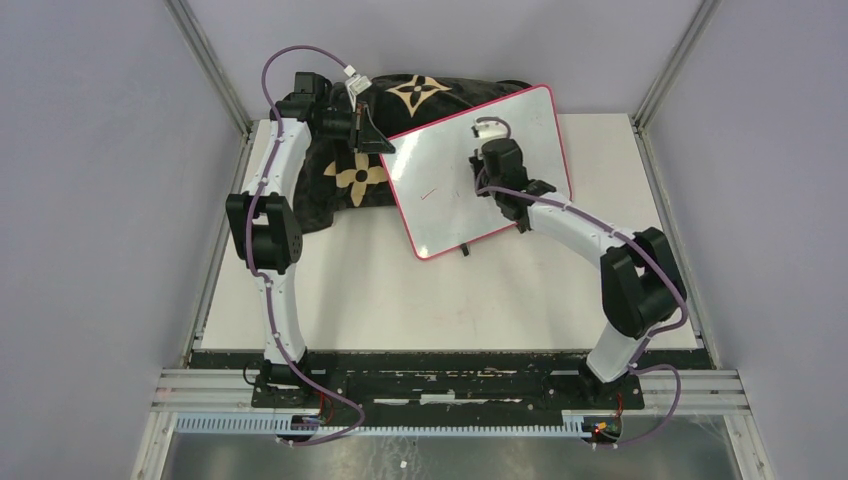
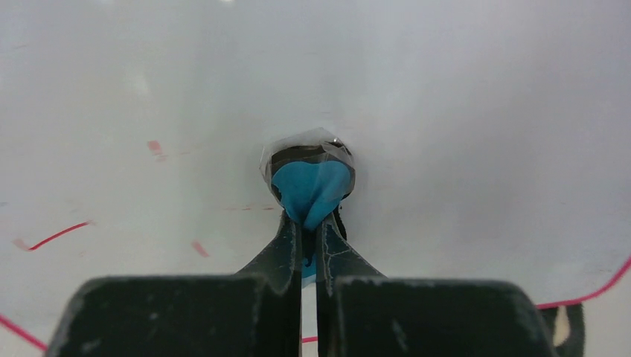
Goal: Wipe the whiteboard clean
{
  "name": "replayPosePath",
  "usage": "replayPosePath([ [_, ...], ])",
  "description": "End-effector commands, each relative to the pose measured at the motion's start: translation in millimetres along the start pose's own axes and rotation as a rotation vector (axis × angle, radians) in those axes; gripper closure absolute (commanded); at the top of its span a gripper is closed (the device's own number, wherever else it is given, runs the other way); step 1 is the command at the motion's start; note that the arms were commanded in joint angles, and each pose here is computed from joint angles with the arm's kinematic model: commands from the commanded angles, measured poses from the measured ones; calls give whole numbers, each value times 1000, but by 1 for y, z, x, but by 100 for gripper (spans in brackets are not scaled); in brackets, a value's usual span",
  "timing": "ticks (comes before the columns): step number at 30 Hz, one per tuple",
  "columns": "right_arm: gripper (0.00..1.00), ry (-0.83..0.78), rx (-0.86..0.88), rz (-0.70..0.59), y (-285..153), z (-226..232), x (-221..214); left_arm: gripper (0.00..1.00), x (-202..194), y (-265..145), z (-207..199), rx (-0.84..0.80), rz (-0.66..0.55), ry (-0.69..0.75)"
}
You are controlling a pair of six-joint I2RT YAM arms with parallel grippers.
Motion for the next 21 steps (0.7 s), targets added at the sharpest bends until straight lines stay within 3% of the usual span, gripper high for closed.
replayPosePath([
  [1,99,-53,168,-52,-10,70,11,97,10,4,-13,-32,-2,87],
  [6,99,-96,256,-60,-11,111,14,97,11,5,-14,-35,-1,87],
  [12,99,-141,209,-75,-1,112,22,97,11,5,-16,-33,-1,90],
  [21,99,-102,18,-96,3,44,51,97,13,4,-17,-30,-2,95],
])
Point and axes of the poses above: each gripper's point midway between its finger pads, its own y axis out along the fingers, its own z axis along the line the jaws close on, x = y × z, the point moved 8 cm from there along -y, back along the fingers
